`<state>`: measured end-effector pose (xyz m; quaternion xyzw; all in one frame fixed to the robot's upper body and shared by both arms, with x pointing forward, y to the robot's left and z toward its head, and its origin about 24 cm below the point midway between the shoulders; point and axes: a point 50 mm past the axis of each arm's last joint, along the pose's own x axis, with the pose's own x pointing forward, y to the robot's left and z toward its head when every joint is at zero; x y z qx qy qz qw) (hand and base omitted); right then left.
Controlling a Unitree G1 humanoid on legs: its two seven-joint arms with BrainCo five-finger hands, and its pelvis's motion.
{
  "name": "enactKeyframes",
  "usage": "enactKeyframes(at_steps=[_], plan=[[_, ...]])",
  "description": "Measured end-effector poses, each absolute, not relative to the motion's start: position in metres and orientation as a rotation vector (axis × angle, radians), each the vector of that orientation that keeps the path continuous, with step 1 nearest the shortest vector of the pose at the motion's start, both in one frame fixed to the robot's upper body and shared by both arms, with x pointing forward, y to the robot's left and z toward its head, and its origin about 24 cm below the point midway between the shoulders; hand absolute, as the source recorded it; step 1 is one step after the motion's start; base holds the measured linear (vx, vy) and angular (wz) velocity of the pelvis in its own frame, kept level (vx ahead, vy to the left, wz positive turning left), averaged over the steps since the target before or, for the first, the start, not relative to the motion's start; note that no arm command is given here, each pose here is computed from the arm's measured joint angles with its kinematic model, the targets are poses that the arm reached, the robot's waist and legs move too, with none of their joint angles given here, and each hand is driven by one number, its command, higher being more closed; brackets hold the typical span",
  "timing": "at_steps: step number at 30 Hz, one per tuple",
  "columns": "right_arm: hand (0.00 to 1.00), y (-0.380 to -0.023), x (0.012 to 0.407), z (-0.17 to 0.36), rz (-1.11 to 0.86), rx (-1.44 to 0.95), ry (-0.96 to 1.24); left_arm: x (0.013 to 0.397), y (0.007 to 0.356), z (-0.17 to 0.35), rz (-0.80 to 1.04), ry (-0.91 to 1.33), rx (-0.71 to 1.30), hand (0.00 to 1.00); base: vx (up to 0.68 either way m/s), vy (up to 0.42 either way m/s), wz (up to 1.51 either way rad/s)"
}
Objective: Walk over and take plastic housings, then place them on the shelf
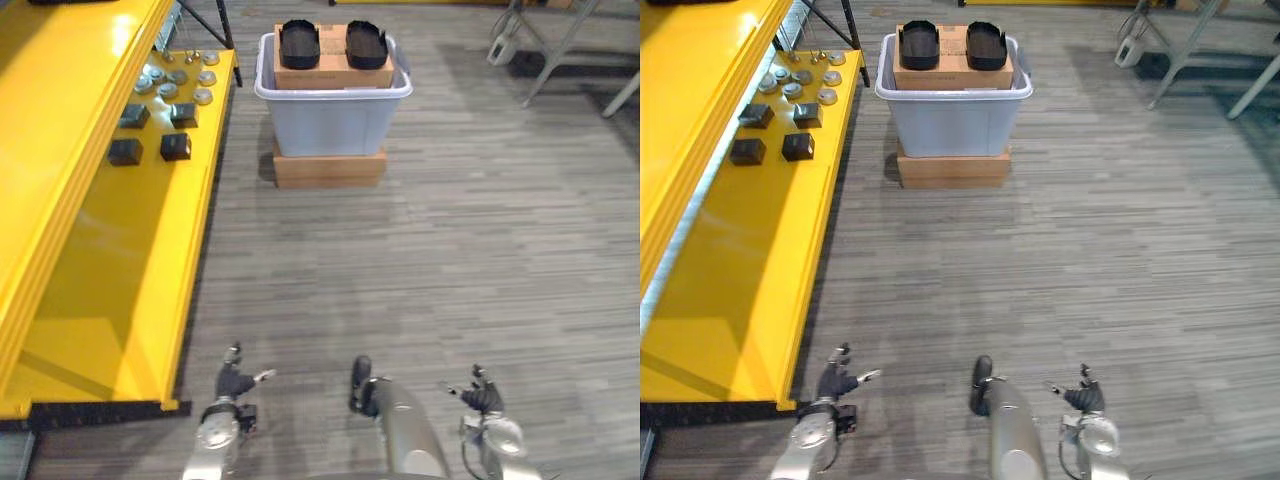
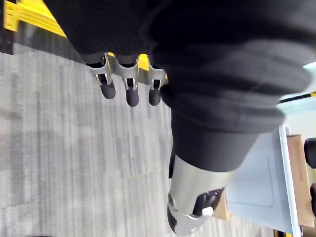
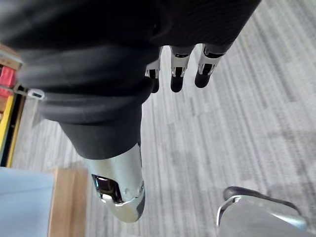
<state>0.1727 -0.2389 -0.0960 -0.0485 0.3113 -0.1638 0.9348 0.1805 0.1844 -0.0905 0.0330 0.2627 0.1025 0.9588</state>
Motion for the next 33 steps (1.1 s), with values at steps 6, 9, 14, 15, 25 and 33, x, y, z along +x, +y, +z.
enactKeyframes(at_steps=[6,9,14,15,25,33], plan=[[0.00,-0.236,0.172,-0.098,-0.355,-0.064,0.635,0.172,0.182,-0.095,0.211,0.556,0.058,0.00,0.53,-0.133,-0.10],[0.00,-0.240,0.164,-0.105,-0.384,-0.048,0.677,0.167,0.175,-0.097,0.205,0.572,0.038,0.00,0.59,0.064,-0.63],[0.00,-0.232,0.147,-0.120,-0.407,-0.019,0.762,0.168,0.170,-0.098,0.200,0.576,0.026,0.00,0.61,0.171,-0.40],[0.00,-0.232,0.144,-0.122,-0.413,-0.011,0.774,0.167,0.170,-0.099,0.201,0.582,0.025,0.00,0.58,0.179,-0.26],[0.00,-0.230,0.134,-0.128,-0.393,-0.021,0.822,0.168,0.178,-0.102,0.208,0.600,0.039,0.00,0.59,0.010,0.20],[0.00,-0.235,0.127,-0.129,-0.391,-0.032,0.840,0.160,0.166,-0.112,0.200,0.659,0.004,0.00,0.58,-0.234,0.43]])
